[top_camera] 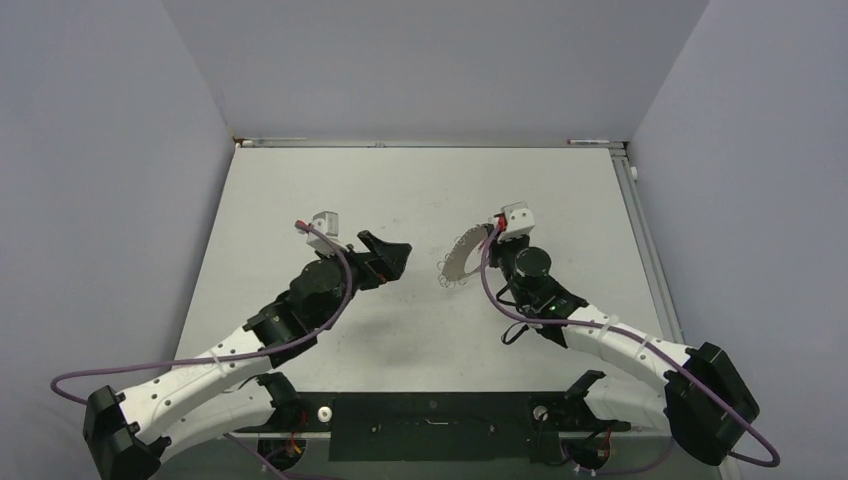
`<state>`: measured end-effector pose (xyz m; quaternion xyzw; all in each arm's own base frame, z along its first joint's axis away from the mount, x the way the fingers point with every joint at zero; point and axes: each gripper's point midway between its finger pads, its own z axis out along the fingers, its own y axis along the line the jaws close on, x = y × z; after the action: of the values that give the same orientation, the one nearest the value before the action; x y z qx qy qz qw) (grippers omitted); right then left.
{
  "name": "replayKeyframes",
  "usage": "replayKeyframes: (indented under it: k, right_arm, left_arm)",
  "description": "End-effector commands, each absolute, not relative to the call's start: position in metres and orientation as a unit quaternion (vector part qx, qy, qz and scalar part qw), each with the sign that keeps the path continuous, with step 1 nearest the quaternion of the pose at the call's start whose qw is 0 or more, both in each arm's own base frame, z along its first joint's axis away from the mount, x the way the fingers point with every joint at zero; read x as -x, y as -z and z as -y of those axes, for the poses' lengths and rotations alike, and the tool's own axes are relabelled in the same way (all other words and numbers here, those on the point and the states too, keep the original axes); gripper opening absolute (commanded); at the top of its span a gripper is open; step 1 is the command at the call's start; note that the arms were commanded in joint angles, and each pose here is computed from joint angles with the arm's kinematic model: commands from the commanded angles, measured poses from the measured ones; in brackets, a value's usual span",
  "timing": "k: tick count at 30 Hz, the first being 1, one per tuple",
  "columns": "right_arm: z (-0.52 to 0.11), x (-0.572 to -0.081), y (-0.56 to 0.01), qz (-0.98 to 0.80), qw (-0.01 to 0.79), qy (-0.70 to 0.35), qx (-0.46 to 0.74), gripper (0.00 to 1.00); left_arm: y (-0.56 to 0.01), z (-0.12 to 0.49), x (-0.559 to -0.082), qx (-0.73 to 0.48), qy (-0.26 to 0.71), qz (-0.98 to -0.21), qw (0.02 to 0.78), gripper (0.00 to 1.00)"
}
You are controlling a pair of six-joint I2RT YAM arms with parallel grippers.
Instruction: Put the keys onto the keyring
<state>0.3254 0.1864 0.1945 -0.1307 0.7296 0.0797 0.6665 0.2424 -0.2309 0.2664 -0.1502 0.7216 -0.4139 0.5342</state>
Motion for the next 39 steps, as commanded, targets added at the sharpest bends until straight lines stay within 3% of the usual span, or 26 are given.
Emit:
replayKeyframes:
  k: [1, 9, 20, 26, 39]
  right_arm:
    - [-0.154, -0.354, -0.268, -0.667, 0.739, -0.051, 0.072, 0.05]
    - [-0.084, -0.371, -0.321, -0.624, 0.780, 0.040, 0.017, 0.05]
    - [-0.017, -0.337, -0.333, -0.603, 0.786, 0.127, -0.052, 0.05]
    - [0.001, -0.307, -0.339, -0.578, 0.802, 0.111, -0.107, 0.05]
    - [0.018, -0.280, -0.371, -0.542, 0.822, 0.112, -0.138, 0.05]
  left_arm:
    - [-0.234, 0.210, -0.251, 0.067, 0.250, -0.800, 0.541, 0.96]
    - [-0.213, 0.239, -0.257, -0.019, 0.245, -0.813, 0.528, 0.96]
    - [-0.178, 0.328, -0.312, -0.092, 0.207, -0.853, 0.470, 1.00]
    - [-0.159, 0.377, -0.346, -0.097, 0.189, -0.867, 0.450, 0.88]
    - [-0.120, 0.473, -0.378, -0.081, 0.207, -0.888, 0.402, 0.84]
